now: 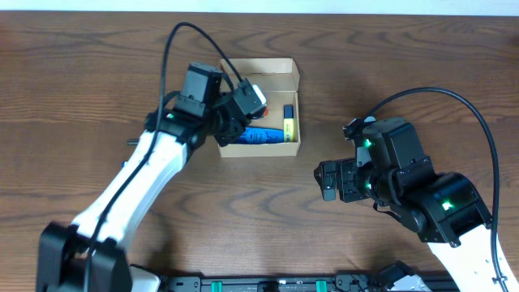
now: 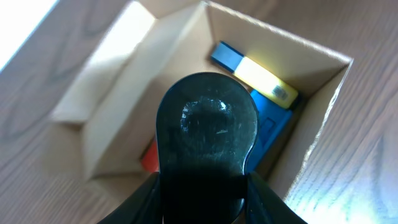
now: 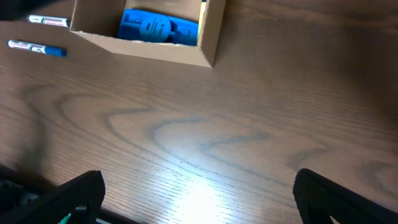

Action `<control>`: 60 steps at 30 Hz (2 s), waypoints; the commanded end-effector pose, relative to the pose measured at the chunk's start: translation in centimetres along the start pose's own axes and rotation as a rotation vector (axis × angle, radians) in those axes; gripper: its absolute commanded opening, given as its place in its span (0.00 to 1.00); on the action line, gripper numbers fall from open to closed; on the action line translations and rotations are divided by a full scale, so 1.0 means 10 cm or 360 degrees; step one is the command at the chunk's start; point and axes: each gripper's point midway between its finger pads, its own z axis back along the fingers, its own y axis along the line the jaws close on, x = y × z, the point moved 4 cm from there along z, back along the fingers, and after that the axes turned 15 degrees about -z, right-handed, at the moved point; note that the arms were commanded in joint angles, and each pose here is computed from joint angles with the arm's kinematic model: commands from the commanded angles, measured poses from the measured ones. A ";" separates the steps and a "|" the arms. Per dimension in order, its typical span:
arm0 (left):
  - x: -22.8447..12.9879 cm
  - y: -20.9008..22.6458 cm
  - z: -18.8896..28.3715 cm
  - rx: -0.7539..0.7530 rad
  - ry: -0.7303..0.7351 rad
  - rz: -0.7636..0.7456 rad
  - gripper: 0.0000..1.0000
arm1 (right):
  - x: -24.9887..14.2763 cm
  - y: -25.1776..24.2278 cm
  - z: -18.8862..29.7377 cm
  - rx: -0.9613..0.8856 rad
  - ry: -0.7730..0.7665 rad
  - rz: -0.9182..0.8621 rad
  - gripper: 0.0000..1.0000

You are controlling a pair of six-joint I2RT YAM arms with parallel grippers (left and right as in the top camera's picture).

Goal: Pack container
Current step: 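Carry the tape dispenser into the box and release it, then move the left gripper back toward the black marker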

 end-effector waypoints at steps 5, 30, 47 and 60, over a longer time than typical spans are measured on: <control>-0.13 -0.02 -0.38 -0.0104 -0.0008 -0.0128 0.33 | 0.00 -0.01 0.00 -0.0005 -0.0002 0.0013 0.99; 0.19 0.28 0.92 0.0312 0.0200 0.0421 0.68 | 0.00 -0.01 0.00 -0.0005 -0.0002 0.0014 0.99; -1.16 0.50 1.46 0.1188 0.0506 0.2670 0.81 | 0.00 -0.01 0.00 -0.0005 -0.0002 0.0013 0.99; -1.73 0.47 0.47 0.1087 0.0820 0.3358 0.85 | 0.00 -0.01 0.00 -0.0005 -0.0002 0.0013 0.99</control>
